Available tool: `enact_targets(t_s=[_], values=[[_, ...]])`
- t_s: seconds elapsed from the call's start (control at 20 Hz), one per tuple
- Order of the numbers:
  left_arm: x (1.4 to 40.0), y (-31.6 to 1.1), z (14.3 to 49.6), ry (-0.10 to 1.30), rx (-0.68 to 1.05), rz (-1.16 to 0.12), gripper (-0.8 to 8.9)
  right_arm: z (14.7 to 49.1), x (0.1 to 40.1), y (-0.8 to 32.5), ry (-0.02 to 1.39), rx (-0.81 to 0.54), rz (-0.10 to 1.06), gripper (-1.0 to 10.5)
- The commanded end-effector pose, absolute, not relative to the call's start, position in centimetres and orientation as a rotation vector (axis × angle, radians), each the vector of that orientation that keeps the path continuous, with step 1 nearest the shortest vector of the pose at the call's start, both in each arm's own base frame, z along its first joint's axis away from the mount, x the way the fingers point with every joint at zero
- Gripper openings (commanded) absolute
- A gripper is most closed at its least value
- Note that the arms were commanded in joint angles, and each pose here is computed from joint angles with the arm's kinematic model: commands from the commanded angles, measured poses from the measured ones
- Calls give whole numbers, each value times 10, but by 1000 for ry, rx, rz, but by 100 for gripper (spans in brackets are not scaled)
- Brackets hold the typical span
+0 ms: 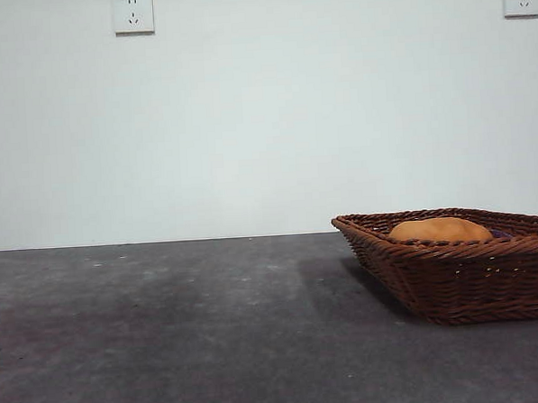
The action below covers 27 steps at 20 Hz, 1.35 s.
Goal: Help me put the vegetables on the table into the basket
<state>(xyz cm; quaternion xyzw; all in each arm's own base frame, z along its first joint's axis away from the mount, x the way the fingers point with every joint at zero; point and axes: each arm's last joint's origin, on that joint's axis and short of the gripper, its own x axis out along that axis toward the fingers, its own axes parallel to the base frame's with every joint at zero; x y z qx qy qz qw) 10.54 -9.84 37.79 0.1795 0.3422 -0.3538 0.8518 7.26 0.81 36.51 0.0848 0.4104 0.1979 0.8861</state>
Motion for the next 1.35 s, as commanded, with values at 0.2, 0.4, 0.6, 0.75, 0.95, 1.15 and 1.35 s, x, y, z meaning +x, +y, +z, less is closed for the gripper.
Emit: enact_targets(t_s=[0.2, 0.4, 0.6, 0.75, 0.95, 1.15, 1.35], values=[[105, -98, 379, 714, 387, -748, -4, 363, 70, 8, 873, 180, 416, -12], [105, -98, 379, 712, 386, -748, -4, 363, 71, 8, 874, 180, 416, 2], [105, -98, 379, 712, 386, -748, -4, 362, 77, 8, 896, 183, 413, 2], [105, -98, 379, 712, 386, -748, -4, 360, 84, 7, 924, 192, 412, 2], [105, -98, 379, 713, 386, -748, -4, 356, 98, 6, 977, 207, 410, 2], [108, -100, 382, 651, 416, -765, -4, 349, 118, 5, 1056, 231, 407, 2], [115, -105, 394, 498, 382, -740, -4, 340, 139, 3, 1138, 246, 390, 2]])
